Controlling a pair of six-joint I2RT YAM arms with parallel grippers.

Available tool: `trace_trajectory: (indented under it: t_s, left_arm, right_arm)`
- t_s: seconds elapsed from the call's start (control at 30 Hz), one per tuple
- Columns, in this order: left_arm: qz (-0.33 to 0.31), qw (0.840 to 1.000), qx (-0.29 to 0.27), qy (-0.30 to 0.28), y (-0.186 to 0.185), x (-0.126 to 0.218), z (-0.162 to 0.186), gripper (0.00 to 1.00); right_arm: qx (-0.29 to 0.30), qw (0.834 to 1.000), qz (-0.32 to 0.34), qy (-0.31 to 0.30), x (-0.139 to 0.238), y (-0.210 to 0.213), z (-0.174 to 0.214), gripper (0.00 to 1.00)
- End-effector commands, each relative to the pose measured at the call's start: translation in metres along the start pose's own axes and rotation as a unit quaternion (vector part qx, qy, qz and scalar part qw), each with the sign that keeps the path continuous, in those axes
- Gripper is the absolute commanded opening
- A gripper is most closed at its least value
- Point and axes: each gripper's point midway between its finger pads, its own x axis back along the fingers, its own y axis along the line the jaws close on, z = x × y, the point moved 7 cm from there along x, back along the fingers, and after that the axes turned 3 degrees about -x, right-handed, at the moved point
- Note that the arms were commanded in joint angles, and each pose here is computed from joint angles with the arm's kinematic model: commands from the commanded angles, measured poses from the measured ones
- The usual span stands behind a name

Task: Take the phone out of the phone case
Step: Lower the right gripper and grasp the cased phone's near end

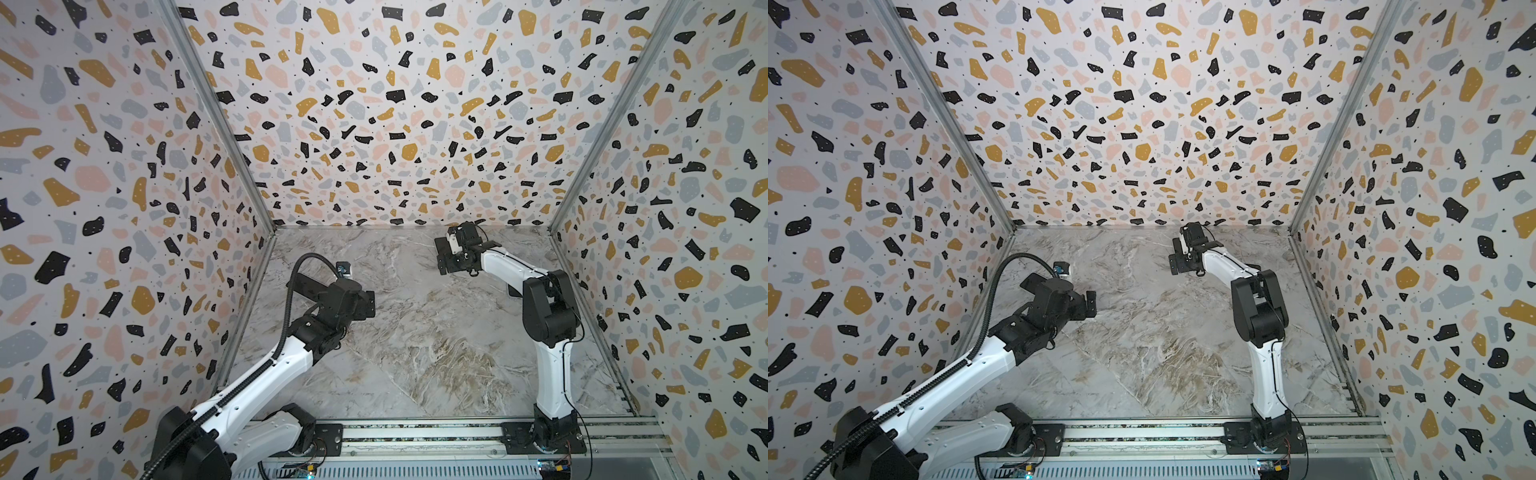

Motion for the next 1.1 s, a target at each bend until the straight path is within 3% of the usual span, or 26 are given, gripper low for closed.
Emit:
trace_trajectory:
  t_s: [0.0,1.07]
  left_arm:
    - [0.006,1.0,-0.003,-0.007,-0.002,0.0,-0.002,1.0]
    - [0.009,1.0,-0.001,-0.004,-0.002,0.0,0.001,1.0]
  right_arm:
    - [-0.001,1.0,-0.002,-0.015,0.004,-0.003,-0.013,0.99]
    - [-0.015,1.0,0.009,-0.001,-0.042,-0.008,-0.014,0.99]
